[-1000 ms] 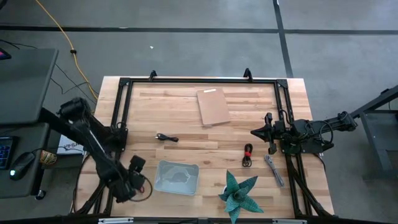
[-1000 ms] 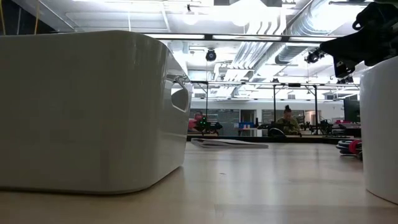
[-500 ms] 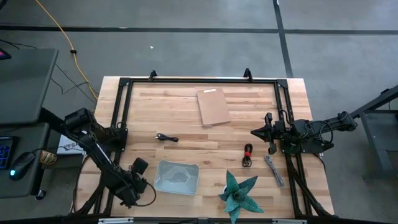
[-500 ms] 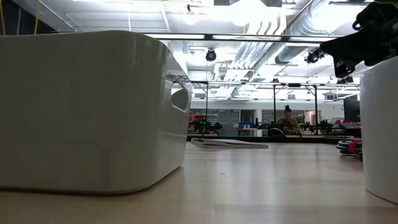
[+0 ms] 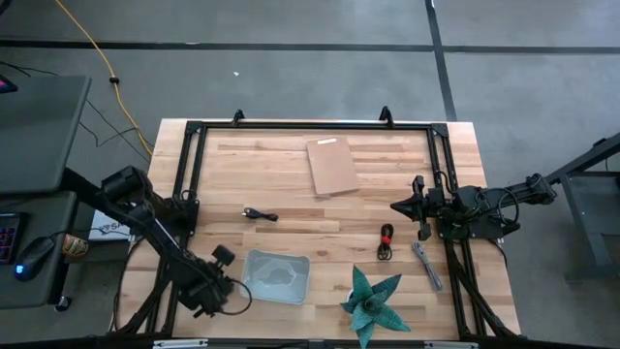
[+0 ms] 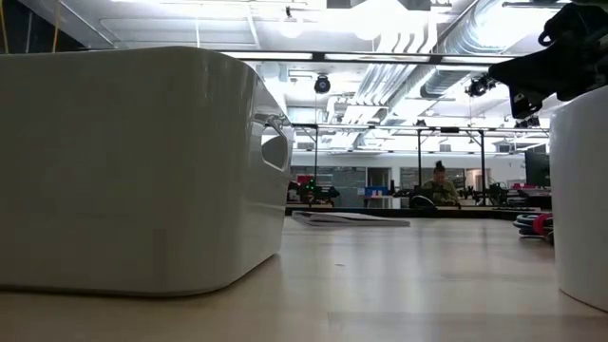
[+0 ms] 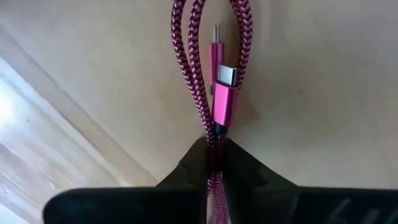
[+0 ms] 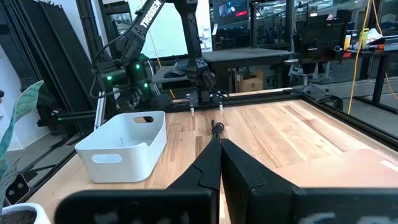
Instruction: Pick and place USB-C Cables
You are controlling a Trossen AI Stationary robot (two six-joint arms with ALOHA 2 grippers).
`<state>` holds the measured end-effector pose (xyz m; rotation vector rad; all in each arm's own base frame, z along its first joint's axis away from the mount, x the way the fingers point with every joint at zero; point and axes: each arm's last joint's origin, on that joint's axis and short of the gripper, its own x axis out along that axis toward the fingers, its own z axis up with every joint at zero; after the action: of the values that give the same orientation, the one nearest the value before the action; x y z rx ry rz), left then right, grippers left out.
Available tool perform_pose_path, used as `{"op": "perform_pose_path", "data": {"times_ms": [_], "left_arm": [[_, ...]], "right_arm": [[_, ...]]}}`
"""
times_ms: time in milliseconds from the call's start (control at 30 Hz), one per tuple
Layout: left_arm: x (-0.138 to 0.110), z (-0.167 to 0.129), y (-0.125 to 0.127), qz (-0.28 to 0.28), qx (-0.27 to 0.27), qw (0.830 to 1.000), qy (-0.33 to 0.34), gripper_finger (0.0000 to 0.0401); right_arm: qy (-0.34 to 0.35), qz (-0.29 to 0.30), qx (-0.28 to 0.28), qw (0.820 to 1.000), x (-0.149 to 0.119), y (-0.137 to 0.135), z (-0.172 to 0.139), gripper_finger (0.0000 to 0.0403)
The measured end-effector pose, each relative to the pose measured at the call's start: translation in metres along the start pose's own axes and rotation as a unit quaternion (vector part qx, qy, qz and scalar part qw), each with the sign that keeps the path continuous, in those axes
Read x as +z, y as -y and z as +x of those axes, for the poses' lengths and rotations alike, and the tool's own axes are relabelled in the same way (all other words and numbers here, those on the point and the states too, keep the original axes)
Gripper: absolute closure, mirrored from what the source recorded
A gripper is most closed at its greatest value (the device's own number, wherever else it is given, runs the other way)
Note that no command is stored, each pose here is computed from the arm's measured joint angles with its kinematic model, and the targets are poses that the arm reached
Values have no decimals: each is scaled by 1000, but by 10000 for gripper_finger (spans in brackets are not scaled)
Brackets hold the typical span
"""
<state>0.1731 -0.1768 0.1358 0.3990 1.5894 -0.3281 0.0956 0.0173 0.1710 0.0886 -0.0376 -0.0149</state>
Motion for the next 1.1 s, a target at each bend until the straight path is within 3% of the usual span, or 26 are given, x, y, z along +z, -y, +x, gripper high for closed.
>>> {"op": "perform_pose_path", "data": {"times_ms": [167, 300, 400, 467, 567, 667, 833, 1000, 1100], "left_arm": [[-7, -19, -7, -24, -9, 1000, -1, 395], [-17, -58, -12, -58, -3, 998, 19, 397], [-29, -96, -20, -86, 43, 993, 72, 399], [-37, -122, -26, -104, 95, 979, 146, 400], [-47, -150, -36, -120, 175, 928, 306, 400], [-51, -163, -43, -118, 203, 871, 432, 400], [-44, -146, -54, -121, 156, 777, 597, 401], [-39, -106, -65, -186, 97, 651, 729, 401], [-41, -94, -70, -216, 81, 610, 758, 401]], "right_arm": [[0, 0, 0, 1000, 0, 0, 0, 402], [0, 0, 0, 1000, 0, 0, 0, 402], [0, 0, 0, 1000, 0, 0, 0, 402], [0, 0, 0, 1000, 0, 0, 0, 402], [0, 0, 0, 1000, 0, 0, 0, 402], [0, 0, 0, 1000, 0, 0, 0, 402], [0, 0, 0, 1000, 0, 0, 0, 402], [0, 0, 0, 1000, 0, 0, 0, 402], [0, 0, 0, 1000, 0, 0, 0, 402]]}}
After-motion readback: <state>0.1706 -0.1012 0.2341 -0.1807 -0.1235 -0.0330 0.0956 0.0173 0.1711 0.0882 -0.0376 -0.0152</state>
